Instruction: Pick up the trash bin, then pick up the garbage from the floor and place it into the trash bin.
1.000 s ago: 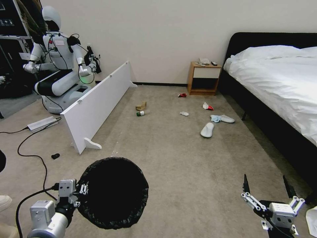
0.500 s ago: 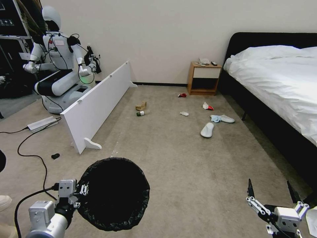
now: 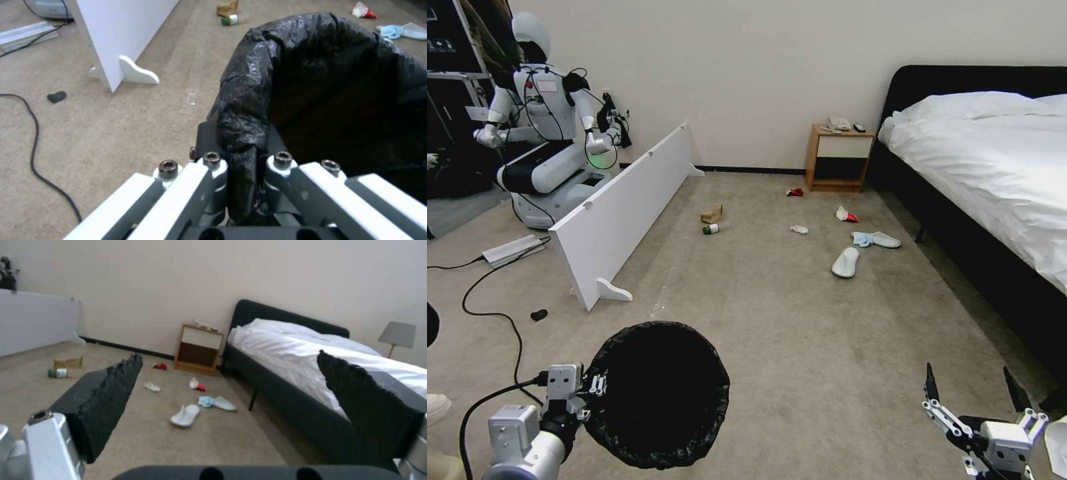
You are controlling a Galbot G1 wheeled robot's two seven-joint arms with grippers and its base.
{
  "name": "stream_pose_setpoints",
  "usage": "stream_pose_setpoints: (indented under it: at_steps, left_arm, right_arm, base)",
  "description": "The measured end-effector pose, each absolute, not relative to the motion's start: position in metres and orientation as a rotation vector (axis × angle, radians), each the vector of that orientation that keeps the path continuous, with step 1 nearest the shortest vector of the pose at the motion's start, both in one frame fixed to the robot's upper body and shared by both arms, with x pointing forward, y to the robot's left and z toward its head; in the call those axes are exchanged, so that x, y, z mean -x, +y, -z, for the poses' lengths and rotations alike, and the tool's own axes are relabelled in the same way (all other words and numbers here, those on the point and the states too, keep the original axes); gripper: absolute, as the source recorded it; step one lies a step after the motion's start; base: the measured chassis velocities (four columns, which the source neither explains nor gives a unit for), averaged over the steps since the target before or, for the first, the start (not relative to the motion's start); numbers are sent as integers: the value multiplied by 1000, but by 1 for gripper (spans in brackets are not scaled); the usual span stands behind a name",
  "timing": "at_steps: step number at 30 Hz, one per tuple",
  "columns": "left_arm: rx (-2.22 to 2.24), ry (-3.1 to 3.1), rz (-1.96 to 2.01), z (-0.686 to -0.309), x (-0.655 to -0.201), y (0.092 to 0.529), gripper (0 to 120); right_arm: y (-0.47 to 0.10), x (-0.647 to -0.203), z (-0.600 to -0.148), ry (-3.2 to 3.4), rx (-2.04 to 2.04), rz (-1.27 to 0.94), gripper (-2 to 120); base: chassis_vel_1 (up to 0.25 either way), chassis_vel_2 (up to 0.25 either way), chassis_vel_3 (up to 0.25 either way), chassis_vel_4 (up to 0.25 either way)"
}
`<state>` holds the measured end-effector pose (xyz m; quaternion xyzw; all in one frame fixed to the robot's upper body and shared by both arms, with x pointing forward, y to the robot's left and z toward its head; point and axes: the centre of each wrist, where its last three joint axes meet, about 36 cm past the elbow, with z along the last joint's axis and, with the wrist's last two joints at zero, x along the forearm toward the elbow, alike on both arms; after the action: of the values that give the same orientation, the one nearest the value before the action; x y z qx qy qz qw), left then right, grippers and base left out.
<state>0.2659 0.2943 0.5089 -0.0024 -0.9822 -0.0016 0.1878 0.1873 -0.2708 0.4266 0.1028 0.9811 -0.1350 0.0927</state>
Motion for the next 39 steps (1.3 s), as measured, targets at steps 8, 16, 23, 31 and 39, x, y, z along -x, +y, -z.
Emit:
stream_pose_setpoints:
  at_steps: [8, 16, 23, 31, 39]
  left_arm:
    - [6, -2763, 3, -508, -267, 295, 4]
    - [7, -2764, 3, -508, -268, 294, 4]
    - [7, -2764, 2, -508, -267, 294, 4]
    - [8, -2764, 0, -508, -268, 294, 4]
    - [9, -2762, -2, -508, -267, 294, 4]
  right_arm:
    - [-270, -187, -426, 2910, -294, 391, 100]
    - [-271, -187, -425, 2907, -280, 389, 100]
    - [-271, -187, -425, 2905, -275, 386, 100]
    - [-271, -187, -424, 2904, -274, 384, 100]
    - [-271, -187, -424, 2905, -270, 381, 100]
  base:
    - [0, 0, 0, 0]
    - [-41, 27, 30, -23]
    - [-70, 62, 75, -52]
    - [-75, 79, 86, -87]
    - [-94, 89, 83, -93]
